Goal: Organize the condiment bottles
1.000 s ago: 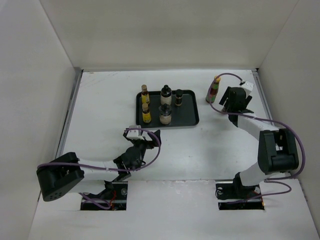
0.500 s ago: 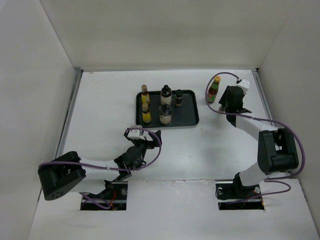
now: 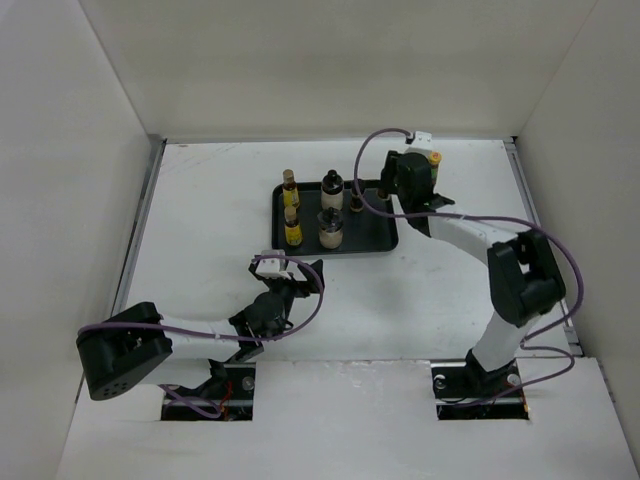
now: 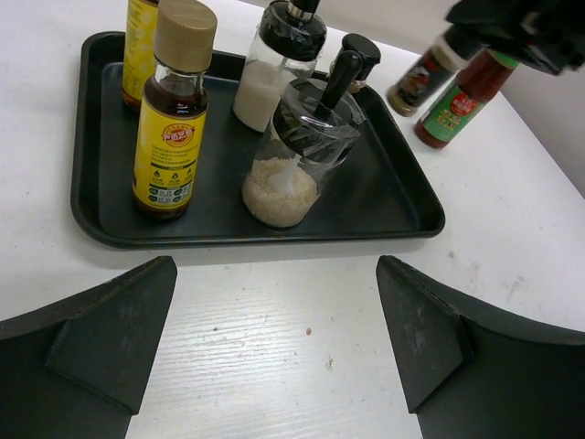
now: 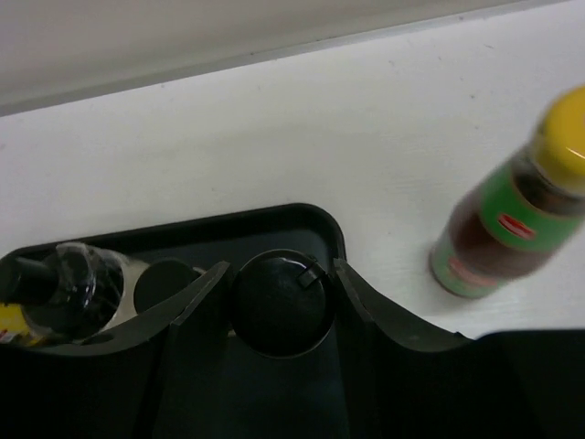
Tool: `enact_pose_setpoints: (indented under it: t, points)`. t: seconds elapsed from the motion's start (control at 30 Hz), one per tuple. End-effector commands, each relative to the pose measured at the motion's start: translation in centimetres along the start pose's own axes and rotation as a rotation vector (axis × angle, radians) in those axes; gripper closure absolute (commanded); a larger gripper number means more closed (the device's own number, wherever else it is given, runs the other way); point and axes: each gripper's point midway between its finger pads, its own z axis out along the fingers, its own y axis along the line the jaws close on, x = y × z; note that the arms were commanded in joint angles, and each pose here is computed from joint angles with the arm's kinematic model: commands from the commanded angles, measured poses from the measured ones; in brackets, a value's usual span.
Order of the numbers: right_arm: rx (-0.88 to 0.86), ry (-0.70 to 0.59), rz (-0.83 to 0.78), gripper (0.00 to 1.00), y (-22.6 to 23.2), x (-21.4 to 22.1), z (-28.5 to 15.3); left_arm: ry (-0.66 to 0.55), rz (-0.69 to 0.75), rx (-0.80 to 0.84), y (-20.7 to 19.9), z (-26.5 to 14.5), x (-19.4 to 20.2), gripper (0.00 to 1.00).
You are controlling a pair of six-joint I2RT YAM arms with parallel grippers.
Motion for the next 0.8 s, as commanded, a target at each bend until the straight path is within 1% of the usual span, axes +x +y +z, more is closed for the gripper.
enact_pose_setpoints:
  t: [0.0, 0.17, 0.37, 0.4, 0.43, 0.5, 0.57, 0.63, 0.77]
  points:
    - [-0.056, -0.055, -0.001, 0.58, 2.2, -2.2, 2.4, -0.052, -0.078, 0.033, -1.7, 0.5, -2.0, 0.07]
    - [-0.081, -0.003, -0.013, 0.58, 2.8, -0.5, 4.8, -0.054, -0.079, 0.031, -1.6, 0.5, -2.1, 0.07]
    - [-0.051, 0.028, -0.017, 0.57, 2.0, 1.6, 5.0, -0.054, -0.078, 0.029, -1.5, 0.6, -2.0, 0.07]
    - [-0.049, 0.033, -0.020, 0.55, 2.0, 1.9, 5.1, -0.052, -0.076, 0.028, -1.5, 0.6, -1.9, 0.07]
    - [-0.048, 0.036, -0.023, 0.51, 1.9, 2.0, 5.1, -0.052, -0.077, 0.032, -1.6, 0.6, -1.9, 0.07]
    - [-0.044, 0.044, -0.034, 0.39, 1.6, 2.5, 5.0, -0.049, -0.078, 0.040, -1.8, 0.5, -1.9, 0.06]
    - [-0.044, 0.042, -0.027, 0.31, 1.6, 2.5, 4.8, -0.049, -0.076, 0.039, -1.8, 0.6, -1.9, 0.06]
    - [-0.047, 0.033, -0.013, 0.28, 1.7, 1.9, 4.3, -0.048, -0.076, 0.040, -1.8, 0.6, -1.9, 0.06]
    - [-0.054, -0.009, 0.005, 0.25, 1.7, -0.5, 2.5, -0.045, -0.077, 0.049, -2.1, 0.5, -1.9, 0.06]
